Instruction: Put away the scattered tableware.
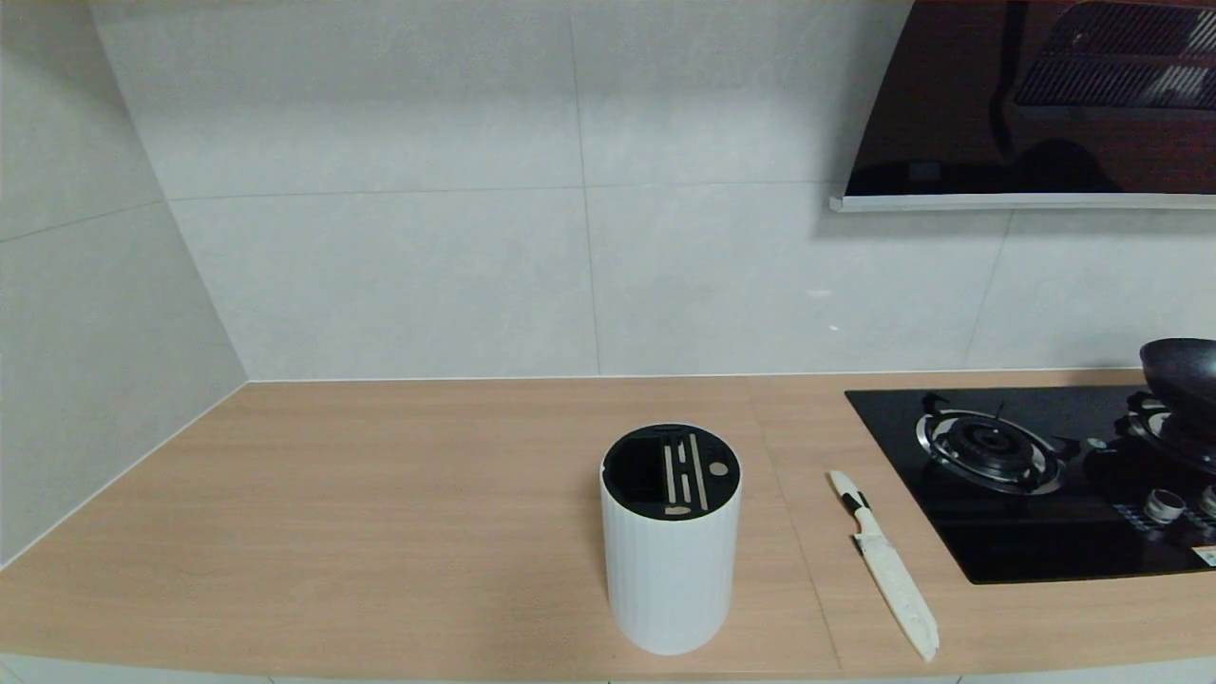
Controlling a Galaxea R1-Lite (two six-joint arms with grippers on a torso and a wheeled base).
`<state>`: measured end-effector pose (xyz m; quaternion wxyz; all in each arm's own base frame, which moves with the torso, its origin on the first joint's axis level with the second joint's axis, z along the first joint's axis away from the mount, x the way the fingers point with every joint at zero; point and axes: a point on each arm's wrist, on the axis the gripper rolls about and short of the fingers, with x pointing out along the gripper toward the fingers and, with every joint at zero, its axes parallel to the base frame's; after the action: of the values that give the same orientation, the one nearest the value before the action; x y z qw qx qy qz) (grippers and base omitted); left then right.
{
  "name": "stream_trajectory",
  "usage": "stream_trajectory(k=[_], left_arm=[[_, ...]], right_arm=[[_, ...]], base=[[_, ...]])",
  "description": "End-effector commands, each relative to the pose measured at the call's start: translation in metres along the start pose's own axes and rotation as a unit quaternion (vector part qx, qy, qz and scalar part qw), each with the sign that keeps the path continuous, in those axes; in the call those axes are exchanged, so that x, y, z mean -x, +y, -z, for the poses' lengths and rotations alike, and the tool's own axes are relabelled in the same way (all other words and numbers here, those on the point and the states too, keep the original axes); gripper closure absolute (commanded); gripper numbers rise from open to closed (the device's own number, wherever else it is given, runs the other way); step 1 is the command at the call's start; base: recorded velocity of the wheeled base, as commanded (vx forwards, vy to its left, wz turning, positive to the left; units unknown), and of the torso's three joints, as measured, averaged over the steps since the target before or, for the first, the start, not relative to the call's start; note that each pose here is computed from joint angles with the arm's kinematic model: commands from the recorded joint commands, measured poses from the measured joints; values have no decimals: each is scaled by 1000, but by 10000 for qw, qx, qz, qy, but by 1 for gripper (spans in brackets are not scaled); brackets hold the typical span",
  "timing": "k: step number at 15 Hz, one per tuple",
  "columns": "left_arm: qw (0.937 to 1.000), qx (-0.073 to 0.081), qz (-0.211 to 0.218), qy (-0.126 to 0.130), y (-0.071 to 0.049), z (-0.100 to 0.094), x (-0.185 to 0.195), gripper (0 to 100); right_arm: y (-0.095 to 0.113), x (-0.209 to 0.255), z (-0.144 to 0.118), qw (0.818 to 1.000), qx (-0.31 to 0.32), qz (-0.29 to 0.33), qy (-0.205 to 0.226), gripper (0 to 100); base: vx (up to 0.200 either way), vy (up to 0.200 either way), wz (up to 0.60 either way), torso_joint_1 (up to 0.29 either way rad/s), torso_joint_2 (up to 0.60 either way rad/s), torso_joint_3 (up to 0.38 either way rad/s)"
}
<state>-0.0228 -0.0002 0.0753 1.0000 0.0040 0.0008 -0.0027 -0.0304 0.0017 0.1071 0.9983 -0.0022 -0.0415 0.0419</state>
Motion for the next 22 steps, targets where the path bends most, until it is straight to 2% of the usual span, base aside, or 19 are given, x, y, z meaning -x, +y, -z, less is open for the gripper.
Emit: stream_trajectory(k=[1,2,4,5,6,8,11,12,13,15,16,18,22], left_arm=[[10000,2,-4,-1,0,0,0,0],[10000,2,-4,-1,0,0,0,0],[10000,2,-4,-1,0,0,0,0],[10000,2,-4,-1,0,0,0,0],[10000,2,-4,-1,0,0,0,0],[10000,2,4,-1,0,0,0,0],[10000,2,-4,-1,0,0,0,0],[10000,2,-4,-1,0,0,0,0],[10000,2,-4,-1,0,0,0,0],[10000,-6,-4,-1,0,0,0,0],[10000,2,4,-1,0,0,0,0],[10000,-6,-4,-1,0,0,0,0],[10000,2,4,-1,0,0,0,0]], right_arm=[[1,-22,-35,9944,-139,-704,782,0],[1,-27,-39,9928,-163,-772,902,0],[-2,-77,-66,9790,-315,-935,1785,0],[-1,-97,-72,9716,-332,-1082,2077,0],[0,-108,-75,9679,-338,-1169,2199,0],[10,-165,-74,9525,-302,-1421,2678,0],[21,-232,-48,9416,-208,-1327,3089,0],[22,-240,-43,9408,-195,-1297,3125,0],[28,-267,-27,9379,-158,-1199,3253,0],[30,-289,-7,9340,-89,-1037,3418,0],[32,-304,14,9301,-43,-891,3562,0],[33,-315,33,9287,43,-643,3652,0],[40,-330,80,9132,157,-603,4028,0]], base=[[0,0,0,0,0,0],[0,0,0,0,0,0],[0,0,0,0,0,0],[0,0,0,0,0,0],[0,0,0,0,0,0],[0,0,0,0,0,0],[0,0,0,0,0,0],[0,0,0,0,0,0],[0,0,0,0,0,0],[0,0,0,0,0,0],[0,0,0,0,0,0],[0,0,0,0,0,0],[0,0,0,0,0,0]])
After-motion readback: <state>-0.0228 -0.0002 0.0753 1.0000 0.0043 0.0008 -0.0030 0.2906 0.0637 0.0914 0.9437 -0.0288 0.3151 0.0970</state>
